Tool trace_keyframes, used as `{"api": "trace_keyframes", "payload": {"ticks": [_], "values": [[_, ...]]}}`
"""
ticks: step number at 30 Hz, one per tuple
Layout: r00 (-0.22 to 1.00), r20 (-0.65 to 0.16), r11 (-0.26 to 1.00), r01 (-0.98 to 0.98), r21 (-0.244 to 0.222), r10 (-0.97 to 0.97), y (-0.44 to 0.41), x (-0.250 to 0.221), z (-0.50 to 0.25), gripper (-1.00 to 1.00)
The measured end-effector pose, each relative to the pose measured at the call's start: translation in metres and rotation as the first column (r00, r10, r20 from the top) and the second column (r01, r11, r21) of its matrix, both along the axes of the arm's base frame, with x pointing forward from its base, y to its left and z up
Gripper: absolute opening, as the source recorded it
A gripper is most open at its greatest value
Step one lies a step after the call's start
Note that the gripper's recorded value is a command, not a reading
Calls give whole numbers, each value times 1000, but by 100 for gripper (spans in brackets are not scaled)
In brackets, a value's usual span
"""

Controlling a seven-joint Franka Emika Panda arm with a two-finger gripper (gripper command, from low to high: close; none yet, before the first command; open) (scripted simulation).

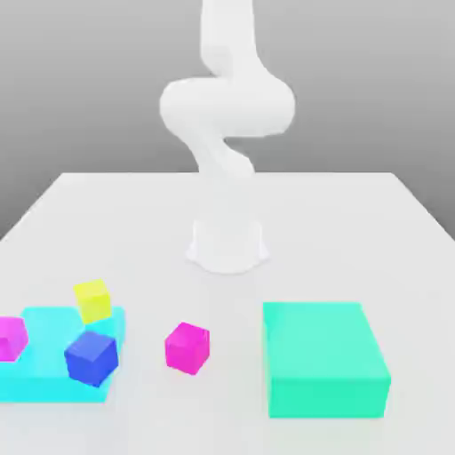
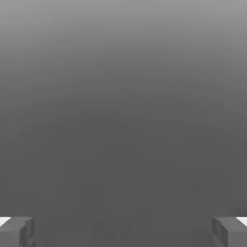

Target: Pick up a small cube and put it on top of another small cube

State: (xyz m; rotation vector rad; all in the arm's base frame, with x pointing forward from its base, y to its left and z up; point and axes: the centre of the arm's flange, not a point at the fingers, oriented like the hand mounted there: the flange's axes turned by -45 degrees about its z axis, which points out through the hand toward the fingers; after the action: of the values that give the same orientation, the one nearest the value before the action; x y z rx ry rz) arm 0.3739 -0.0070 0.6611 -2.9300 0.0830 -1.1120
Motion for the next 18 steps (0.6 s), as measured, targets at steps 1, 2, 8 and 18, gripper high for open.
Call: {"api": "trace_keyframes", "payload": {"ticks": [1,2,8,18], "values": [[999,-36,1000,18,8,-18,-4,11,-25,0],[997,-72,999,36,15,-35,-7,21,-50,0],[950,-283,987,152,43,-134,-30,45,-199,0],[719,-636,925,380,20,-281,-56,-39,-453,0]]}}
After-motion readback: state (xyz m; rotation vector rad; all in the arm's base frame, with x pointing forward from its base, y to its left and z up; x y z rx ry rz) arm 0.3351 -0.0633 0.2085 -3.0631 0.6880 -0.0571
